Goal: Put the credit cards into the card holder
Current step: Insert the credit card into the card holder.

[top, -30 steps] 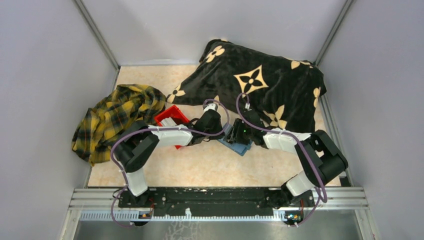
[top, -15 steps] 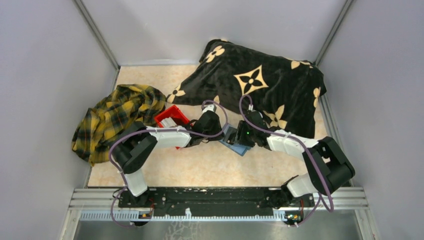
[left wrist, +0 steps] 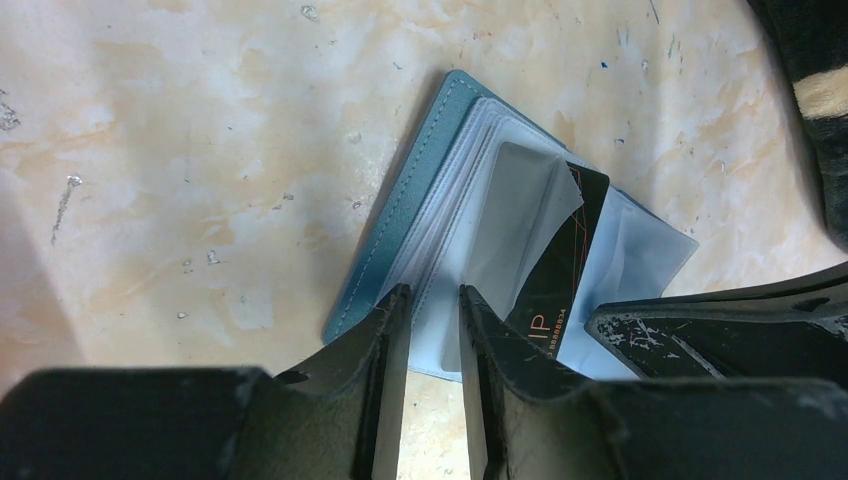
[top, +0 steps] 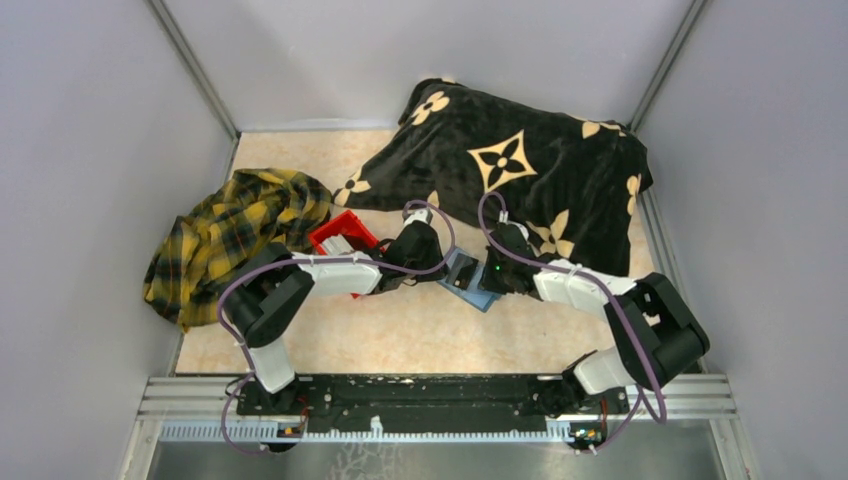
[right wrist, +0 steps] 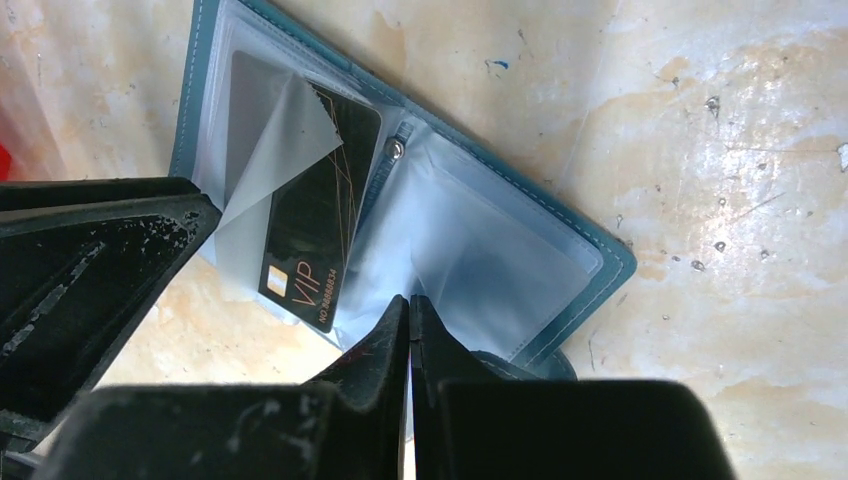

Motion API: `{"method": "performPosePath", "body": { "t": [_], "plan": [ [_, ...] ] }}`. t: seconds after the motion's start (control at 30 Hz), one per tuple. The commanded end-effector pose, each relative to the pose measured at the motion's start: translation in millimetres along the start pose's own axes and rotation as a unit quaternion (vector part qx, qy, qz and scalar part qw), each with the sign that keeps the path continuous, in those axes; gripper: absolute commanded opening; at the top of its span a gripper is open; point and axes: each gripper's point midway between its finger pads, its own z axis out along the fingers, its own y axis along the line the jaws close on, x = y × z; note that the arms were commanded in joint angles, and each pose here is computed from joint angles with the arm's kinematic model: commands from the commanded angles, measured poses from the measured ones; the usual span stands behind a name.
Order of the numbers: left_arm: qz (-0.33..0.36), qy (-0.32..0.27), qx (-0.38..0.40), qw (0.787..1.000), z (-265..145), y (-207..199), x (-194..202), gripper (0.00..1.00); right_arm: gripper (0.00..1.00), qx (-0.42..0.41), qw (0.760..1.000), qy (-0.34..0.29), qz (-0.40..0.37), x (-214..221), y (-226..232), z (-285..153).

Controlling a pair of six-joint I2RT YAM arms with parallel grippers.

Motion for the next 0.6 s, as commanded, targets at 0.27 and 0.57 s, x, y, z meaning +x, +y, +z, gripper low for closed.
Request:
{"method": "performPosePath", "body": {
  "t": [0.27, 0.57],
  "plan": [
    [0.034, 0.131, -0.129, 0.982, -6, 86, 78, 0.36, 0.0, 0.051, 0.997, 0.045, -0.036, 14, -13, 13],
    [0.029, 0.109, -0.132, 0.985, -10, 87, 65, 0.38, 0.0, 0.045, 0.997, 0.05, -0.047, 15, 2, 19]
  ]
}}
